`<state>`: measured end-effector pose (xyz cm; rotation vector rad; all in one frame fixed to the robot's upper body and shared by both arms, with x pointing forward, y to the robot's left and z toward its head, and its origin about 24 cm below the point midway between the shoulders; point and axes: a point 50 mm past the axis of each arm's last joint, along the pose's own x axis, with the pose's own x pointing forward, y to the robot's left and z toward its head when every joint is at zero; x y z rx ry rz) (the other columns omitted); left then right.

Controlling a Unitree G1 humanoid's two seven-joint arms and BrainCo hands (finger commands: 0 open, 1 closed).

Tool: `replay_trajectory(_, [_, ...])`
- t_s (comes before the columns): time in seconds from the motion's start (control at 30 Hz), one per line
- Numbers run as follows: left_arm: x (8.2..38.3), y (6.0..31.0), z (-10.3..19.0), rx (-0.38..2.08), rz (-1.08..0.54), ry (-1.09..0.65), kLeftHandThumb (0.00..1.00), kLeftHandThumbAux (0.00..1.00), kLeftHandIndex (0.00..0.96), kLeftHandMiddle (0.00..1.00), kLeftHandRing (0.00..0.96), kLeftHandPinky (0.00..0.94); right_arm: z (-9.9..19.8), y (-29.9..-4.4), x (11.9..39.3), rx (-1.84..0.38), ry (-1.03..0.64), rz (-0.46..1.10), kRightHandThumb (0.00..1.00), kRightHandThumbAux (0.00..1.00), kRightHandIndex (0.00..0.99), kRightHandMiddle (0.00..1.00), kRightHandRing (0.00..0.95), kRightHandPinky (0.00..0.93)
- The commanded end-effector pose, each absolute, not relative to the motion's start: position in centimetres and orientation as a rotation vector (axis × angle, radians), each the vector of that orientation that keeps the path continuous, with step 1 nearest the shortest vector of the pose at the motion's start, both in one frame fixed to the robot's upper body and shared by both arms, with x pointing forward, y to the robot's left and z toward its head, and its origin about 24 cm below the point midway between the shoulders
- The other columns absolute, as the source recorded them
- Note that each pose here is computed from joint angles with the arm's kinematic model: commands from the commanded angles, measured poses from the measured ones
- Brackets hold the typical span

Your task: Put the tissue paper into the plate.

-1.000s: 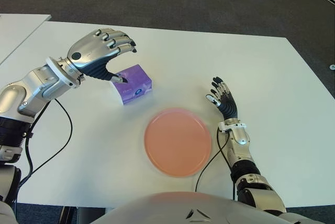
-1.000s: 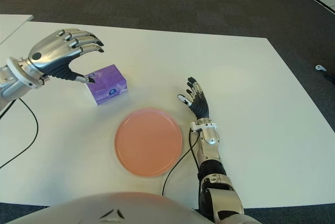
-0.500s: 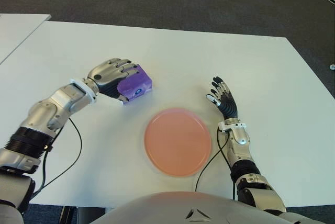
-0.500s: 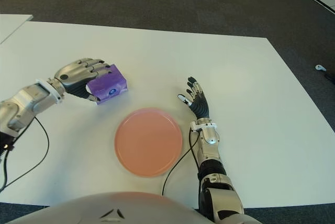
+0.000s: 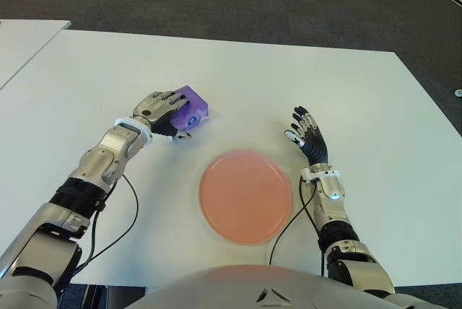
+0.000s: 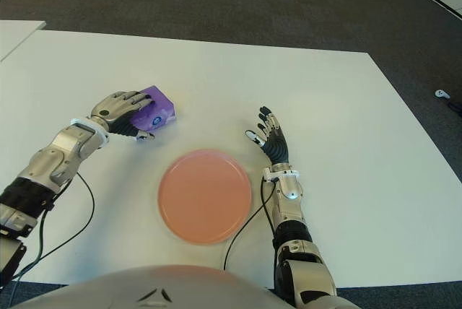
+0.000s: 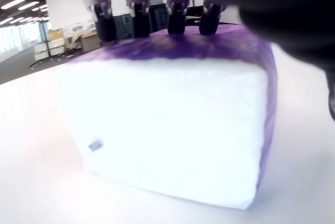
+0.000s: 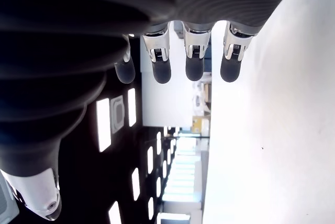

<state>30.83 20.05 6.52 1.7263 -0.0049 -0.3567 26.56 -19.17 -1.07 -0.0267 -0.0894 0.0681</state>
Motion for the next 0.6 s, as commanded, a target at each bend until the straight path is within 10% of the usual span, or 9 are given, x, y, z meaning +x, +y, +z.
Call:
replay_trajectory(0.03, [29.7,19.0,5.1,1.704,-0.376,0.115,0.063,0.269,0.000,0.000,0.000,0.000,-9.2,-19.6,18.9,0.029,0.321,0.002,0.151,0.644,0.000,0.008,0.000,0.018])
replay_trajectory(0.6, [29.3,17.1,6.9,1.632,-0.141,0.081,0.039,0.276,0.000,0.000,0.000,0.000,-9.2,-19.4,18.9,0.030,0.323,0.003,0.151,0.644,0.000,0.008,0.000,0.018])
